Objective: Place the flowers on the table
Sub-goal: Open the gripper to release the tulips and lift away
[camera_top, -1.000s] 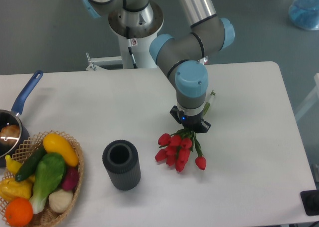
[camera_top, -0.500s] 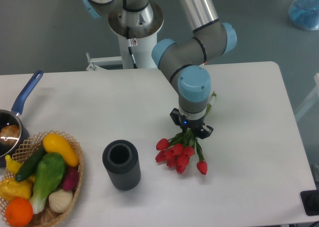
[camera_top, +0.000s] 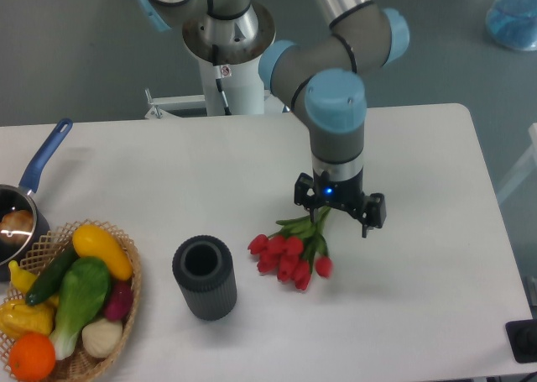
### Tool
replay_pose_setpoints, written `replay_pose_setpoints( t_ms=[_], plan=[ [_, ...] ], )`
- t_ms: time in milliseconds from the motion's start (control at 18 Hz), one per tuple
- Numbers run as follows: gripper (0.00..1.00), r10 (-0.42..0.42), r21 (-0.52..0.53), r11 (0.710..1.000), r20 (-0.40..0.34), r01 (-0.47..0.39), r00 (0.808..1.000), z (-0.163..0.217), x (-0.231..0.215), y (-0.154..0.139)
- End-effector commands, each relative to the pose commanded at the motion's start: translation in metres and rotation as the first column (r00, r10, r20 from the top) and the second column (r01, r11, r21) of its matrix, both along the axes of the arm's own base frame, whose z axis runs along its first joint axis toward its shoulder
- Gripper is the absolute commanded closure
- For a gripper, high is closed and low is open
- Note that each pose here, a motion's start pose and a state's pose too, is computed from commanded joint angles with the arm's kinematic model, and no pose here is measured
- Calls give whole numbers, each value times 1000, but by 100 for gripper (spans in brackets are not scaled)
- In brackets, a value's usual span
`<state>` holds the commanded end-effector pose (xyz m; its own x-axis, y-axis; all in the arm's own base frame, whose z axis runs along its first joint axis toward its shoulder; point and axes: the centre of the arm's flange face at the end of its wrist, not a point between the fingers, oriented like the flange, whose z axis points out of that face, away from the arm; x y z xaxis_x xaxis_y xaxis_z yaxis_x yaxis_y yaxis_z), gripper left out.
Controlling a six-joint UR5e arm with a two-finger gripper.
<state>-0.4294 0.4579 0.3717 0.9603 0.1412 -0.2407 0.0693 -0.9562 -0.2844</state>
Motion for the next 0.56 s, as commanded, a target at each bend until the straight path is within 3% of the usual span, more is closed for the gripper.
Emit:
replay_pose_setpoints(
  t_ms=[556],
  plan=[
    [0, 4, 29, 1000, -30, -3, 1000, 18, -2, -12]
  ],
)
